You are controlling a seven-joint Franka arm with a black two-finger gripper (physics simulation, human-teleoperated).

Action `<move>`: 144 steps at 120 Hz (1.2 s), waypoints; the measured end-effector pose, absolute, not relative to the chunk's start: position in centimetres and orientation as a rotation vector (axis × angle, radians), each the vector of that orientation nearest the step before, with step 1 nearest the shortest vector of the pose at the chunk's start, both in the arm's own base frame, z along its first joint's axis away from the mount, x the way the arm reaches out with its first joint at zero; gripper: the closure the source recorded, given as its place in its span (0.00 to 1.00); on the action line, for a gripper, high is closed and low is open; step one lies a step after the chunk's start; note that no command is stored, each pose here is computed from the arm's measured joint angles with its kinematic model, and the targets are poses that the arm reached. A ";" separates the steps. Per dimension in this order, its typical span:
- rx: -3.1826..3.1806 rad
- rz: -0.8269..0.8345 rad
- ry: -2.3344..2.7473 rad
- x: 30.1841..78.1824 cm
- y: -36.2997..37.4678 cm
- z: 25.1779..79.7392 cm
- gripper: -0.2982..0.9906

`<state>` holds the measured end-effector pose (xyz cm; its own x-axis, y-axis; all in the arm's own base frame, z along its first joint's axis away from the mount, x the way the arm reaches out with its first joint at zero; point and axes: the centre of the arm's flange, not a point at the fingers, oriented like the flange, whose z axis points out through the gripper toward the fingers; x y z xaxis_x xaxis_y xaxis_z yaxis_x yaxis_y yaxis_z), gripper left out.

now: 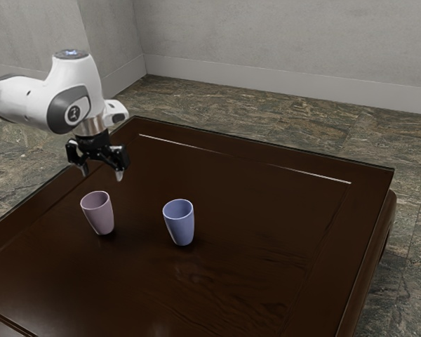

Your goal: Place the left cup onto the right cup

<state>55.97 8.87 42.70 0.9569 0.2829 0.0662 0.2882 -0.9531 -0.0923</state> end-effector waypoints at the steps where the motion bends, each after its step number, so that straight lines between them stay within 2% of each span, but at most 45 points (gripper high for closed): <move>1: -3.007 -0.080 -0.441 56.0 8.9 42.6 0.23; 36: -2.997 -0.105 -0.479 56.3 12.5 41.3 0.23; 144: -3.054 -0.077 -0.430 56.7 11.8 35.9 0.23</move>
